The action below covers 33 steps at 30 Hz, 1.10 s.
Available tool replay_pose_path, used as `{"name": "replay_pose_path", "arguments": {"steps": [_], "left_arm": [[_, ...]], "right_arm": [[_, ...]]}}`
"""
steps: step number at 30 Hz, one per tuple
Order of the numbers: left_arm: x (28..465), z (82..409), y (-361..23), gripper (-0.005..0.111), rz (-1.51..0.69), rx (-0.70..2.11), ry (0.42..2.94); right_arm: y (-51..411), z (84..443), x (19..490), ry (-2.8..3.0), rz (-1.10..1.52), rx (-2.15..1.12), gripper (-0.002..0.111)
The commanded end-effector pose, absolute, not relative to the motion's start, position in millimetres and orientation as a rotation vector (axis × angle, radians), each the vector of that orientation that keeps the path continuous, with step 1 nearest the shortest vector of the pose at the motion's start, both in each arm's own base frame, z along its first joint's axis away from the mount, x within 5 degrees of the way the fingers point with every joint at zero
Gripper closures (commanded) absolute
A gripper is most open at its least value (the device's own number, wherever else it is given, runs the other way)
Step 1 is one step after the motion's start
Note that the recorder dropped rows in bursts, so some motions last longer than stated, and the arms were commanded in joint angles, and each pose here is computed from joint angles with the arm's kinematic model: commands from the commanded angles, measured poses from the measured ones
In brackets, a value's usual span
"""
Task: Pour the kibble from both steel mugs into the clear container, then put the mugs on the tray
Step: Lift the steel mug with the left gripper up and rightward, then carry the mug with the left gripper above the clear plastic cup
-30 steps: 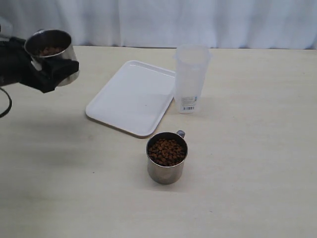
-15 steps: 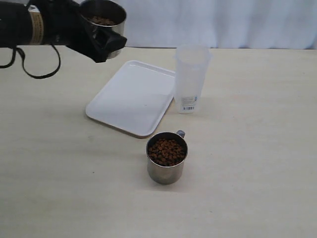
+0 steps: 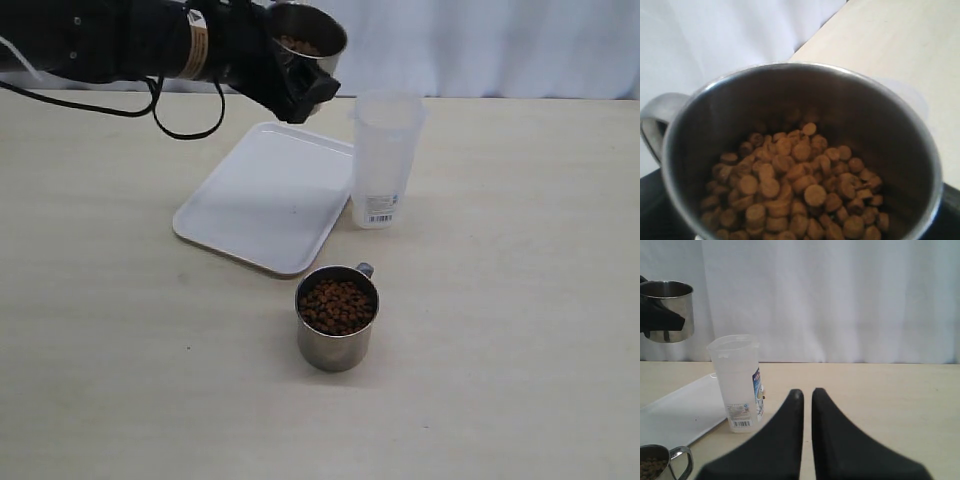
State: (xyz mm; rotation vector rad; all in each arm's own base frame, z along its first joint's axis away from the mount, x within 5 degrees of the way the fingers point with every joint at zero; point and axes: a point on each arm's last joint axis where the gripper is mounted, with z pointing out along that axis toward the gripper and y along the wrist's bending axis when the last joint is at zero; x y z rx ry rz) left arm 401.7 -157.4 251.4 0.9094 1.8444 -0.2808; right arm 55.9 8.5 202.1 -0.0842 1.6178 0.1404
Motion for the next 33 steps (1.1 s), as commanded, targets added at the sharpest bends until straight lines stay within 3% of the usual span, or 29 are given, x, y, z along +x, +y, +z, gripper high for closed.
{"name": "replay_pose_path", "arguments": {"steps": [1,9,24,33], "left_arm": [[407,258,-157,0.107,-0.179,0.856,1.842],[406,260,-168,0.107,-0.008,0.802,1.836],[402,261,-177,0.107,0.088,0.849,1.801],[410,236,-179,0.107,0.151,0.864,1.847]], "right_arm": [[8,201,56,1.614,0.136,-0.088,0.103],[8,201,56,1.614,0.136,-0.088,0.103],[8,201,56,1.614,0.136,-0.088,0.103],[8,201,56,1.614,0.136,-0.088,0.103]]}}
